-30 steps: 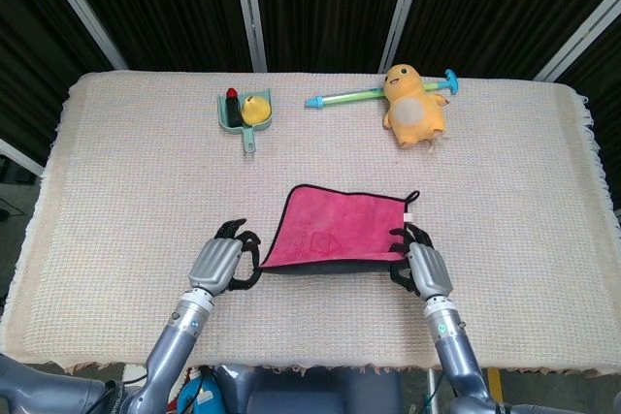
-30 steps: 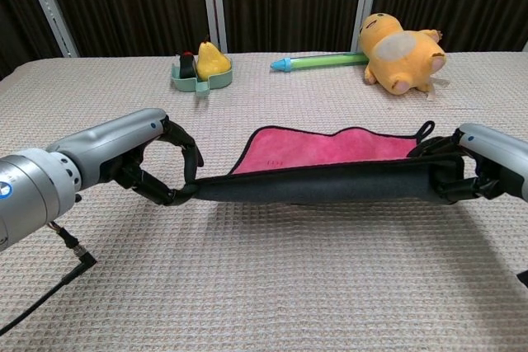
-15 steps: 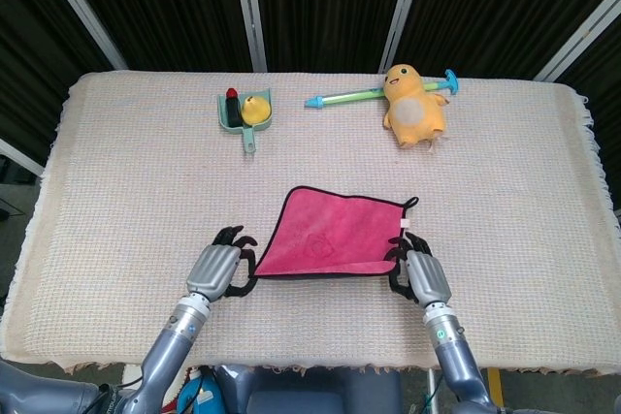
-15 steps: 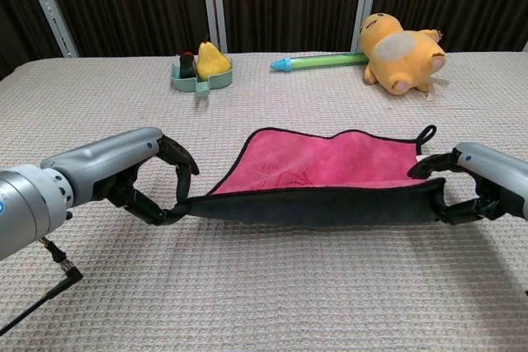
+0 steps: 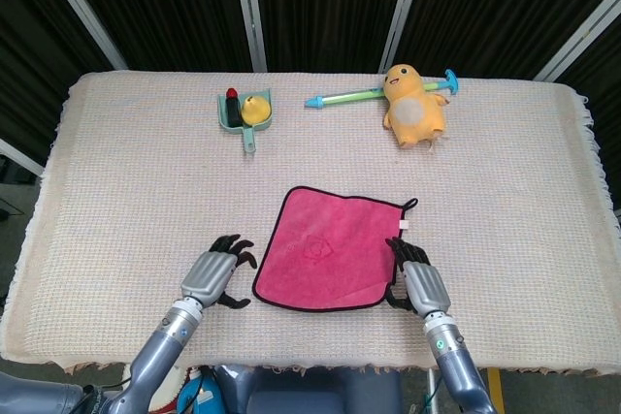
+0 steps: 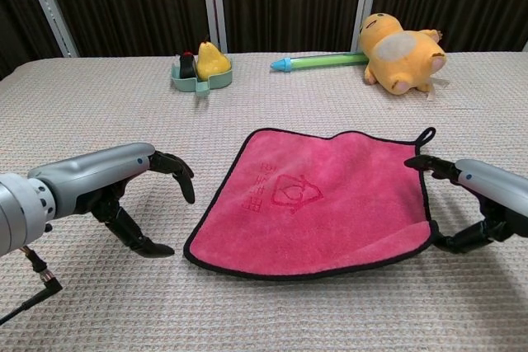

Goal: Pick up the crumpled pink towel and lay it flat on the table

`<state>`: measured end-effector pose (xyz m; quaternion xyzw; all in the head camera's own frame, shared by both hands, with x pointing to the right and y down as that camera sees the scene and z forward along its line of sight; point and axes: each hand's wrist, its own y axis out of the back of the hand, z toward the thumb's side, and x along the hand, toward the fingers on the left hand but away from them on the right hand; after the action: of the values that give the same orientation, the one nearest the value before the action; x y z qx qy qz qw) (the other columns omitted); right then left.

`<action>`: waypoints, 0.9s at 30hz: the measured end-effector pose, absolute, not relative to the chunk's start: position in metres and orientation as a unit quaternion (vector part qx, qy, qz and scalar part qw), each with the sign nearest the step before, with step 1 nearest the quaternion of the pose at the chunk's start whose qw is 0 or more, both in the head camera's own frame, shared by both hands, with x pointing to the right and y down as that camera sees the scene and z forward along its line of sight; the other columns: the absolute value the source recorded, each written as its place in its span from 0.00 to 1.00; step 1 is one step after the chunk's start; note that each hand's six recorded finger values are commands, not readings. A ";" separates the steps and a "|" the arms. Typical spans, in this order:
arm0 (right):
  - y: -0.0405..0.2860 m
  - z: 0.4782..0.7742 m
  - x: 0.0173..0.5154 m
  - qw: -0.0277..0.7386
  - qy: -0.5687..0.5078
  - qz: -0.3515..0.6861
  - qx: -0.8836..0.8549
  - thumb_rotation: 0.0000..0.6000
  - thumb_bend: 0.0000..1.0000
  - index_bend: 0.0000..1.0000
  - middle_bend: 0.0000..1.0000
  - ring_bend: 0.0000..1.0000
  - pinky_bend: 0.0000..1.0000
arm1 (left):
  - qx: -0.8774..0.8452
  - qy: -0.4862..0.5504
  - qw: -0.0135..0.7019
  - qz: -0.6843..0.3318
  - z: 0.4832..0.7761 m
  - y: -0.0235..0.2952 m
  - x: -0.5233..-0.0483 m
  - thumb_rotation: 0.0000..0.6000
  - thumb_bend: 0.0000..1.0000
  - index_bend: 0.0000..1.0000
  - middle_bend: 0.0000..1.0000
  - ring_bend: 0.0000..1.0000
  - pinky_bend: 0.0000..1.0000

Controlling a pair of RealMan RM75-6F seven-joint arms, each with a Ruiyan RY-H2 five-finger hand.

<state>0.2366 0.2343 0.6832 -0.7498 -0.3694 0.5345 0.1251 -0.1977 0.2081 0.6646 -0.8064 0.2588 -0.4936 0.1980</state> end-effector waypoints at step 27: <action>0.202 0.641 0.282 0.173 -0.435 0.523 -0.713 1.00 0.42 0.00 0.00 0.00 0.00 | -0.801 0.274 0.216 -0.487 0.649 0.181 -0.231 1.00 0.42 0.11 0.09 0.00 0.00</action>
<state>0.2817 0.2020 0.6414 -0.7126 -0.4350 0.5226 0.1726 -0.2310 0.1809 0.6494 -0.8007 0.2736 -0.4871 0.2160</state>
